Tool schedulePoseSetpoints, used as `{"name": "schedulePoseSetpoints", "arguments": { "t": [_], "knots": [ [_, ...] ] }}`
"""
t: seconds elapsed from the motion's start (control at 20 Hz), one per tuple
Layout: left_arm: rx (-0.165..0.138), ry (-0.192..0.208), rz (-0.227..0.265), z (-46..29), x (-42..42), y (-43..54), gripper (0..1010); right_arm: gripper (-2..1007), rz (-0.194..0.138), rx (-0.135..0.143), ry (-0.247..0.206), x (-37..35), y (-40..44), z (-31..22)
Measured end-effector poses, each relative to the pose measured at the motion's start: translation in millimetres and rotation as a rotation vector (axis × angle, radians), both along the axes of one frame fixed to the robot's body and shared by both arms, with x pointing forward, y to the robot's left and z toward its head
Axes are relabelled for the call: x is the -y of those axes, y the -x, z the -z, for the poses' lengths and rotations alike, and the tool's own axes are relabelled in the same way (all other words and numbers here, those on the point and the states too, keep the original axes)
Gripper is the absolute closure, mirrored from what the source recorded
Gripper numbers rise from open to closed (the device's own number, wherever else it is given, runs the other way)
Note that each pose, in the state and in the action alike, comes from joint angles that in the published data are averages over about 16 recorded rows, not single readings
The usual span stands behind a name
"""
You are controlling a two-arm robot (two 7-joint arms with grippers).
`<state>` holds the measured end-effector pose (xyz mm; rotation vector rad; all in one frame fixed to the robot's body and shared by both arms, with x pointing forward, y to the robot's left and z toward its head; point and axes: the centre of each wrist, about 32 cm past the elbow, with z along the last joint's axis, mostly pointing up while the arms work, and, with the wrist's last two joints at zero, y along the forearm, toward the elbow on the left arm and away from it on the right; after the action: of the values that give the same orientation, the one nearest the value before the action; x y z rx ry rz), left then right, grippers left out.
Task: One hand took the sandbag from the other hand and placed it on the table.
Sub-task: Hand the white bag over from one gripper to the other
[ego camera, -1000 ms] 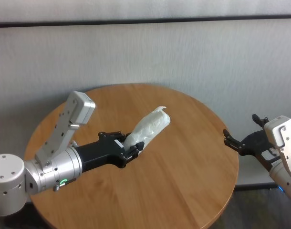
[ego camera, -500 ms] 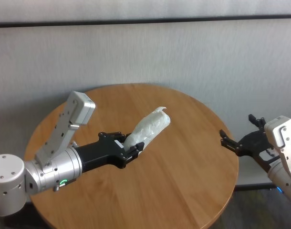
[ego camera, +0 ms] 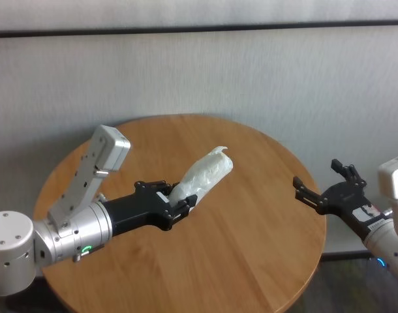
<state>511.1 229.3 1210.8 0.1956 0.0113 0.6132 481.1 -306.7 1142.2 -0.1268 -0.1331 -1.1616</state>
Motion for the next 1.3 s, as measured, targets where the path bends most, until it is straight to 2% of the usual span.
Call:
{"name": "schedulePoseSetpoints", "arguments": {
  "t": [0.5,0.95,1.3],
  "knots": [
    [0.000,0.000,0.000,0.1,0.0,0.0,629,4,-0.081,-0.020,-0.196,-8.6,9.2,-5.3],
    [0.000,0.000,0.000,0.1,0.0,0.0,630,4,-0.164,-0.051,-0.348,-18.0,13.9,-8.7],
    [0.000,0.000,0.000,0.1,0.0,0.0,630,4,-0.212,-0.097,-0.468,-19.5,13.2,-9.9]
  ]
}}
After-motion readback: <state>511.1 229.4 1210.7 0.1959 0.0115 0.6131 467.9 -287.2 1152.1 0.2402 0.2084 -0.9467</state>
